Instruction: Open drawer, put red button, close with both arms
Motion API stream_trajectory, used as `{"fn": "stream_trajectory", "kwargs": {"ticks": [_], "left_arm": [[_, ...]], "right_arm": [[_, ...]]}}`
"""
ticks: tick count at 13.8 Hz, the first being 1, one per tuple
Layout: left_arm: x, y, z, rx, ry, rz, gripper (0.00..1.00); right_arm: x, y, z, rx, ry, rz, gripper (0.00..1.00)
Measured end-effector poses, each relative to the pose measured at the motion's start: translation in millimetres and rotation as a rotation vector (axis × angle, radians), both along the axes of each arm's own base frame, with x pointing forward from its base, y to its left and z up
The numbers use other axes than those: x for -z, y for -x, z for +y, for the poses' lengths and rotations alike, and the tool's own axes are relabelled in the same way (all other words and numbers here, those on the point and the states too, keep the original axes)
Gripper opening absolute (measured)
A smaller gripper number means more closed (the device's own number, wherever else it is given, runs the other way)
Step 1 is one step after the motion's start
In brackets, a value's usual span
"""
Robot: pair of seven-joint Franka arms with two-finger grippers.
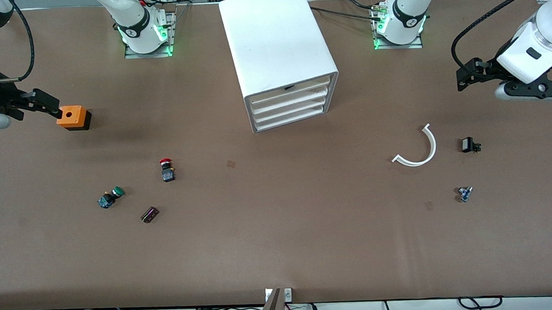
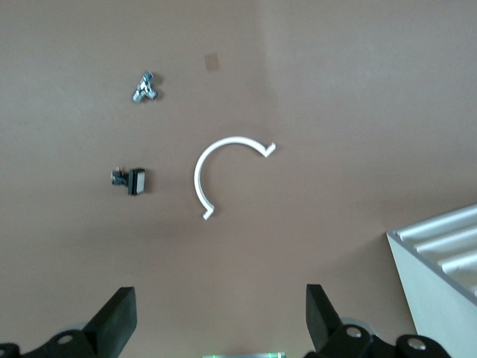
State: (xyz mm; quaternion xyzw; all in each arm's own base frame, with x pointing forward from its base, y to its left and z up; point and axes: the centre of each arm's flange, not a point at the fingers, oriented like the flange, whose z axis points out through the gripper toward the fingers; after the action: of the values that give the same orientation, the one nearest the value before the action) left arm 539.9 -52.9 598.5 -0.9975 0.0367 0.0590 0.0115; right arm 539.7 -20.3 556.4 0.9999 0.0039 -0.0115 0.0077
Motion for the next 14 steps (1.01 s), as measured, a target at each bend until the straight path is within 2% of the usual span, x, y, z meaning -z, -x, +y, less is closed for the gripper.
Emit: {"fn": "stream_trajectory", "kwargs": {"ticks": [3, 5, 9, 11, 14], "left_arm": [[-1, 9, -4, 0.01, -0.001, 0.061, 1.0], [-1, 18, -15, 0.025, 0.031, 0.123, 1.0], [9, 41, -39, 0.073, 0.13, 0.312, 1.0], [30, 38, -59, 0.122, 0.199, 0.384, 1.0], [86, 10, -87, 0.167, 0.385, 0.46, 1.0]], "right_arm": [[20, -8, 0, 0.0, 0.0, 0.036, 1.0], [42, -20, 0, 0.0, 0.0, 0.065, 1.0], [90, -62, 33, -0.054, 0.005, 0.114, 1.0], [108, -77, 50, -0.078, 0.008, 0.123, 1.0], [148, -94, 61, -0.096, 0.01, 0.127, 1.0]]}}
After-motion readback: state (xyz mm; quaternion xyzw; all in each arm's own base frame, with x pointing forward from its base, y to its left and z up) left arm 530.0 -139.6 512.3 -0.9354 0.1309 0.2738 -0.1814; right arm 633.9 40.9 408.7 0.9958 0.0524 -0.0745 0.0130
